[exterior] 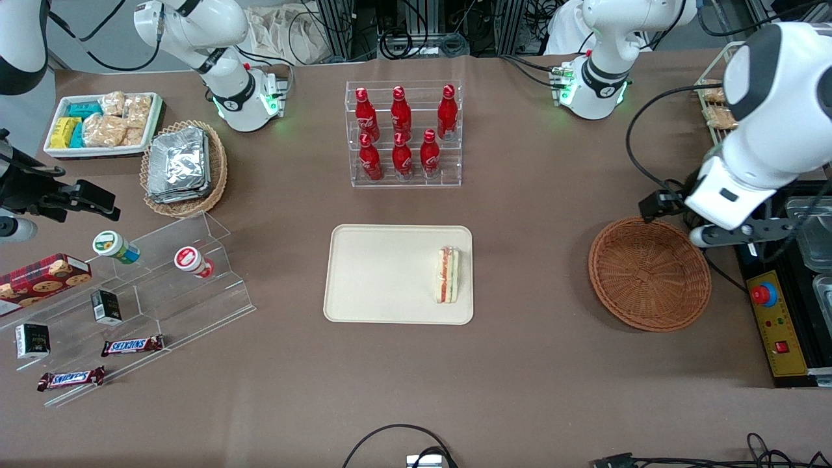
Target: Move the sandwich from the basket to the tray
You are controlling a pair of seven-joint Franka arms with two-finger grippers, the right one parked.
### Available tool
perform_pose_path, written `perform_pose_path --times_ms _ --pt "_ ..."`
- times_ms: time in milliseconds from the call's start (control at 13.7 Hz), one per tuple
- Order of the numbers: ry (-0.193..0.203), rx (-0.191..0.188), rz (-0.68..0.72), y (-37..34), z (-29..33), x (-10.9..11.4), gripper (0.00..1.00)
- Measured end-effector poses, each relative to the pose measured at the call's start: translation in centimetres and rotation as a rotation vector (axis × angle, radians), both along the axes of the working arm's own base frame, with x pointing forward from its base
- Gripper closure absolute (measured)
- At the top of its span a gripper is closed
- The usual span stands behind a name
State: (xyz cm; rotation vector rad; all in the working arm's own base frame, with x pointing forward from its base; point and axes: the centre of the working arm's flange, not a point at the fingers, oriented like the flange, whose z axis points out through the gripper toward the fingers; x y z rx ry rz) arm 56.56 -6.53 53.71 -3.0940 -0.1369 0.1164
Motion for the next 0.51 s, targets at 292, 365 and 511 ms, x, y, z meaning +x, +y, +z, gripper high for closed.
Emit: perform_pose_path --times_ms 292,365,511 --pt "0.012 -0.01 0.012 3.2 -0.2 1.7 0.0" --pt "0.014 -0.012 0.011 3.3 -0.3 2.3 0.0" --pt "0.017 -0.016 0.01 3.3 -0.4 3.2 0.0"
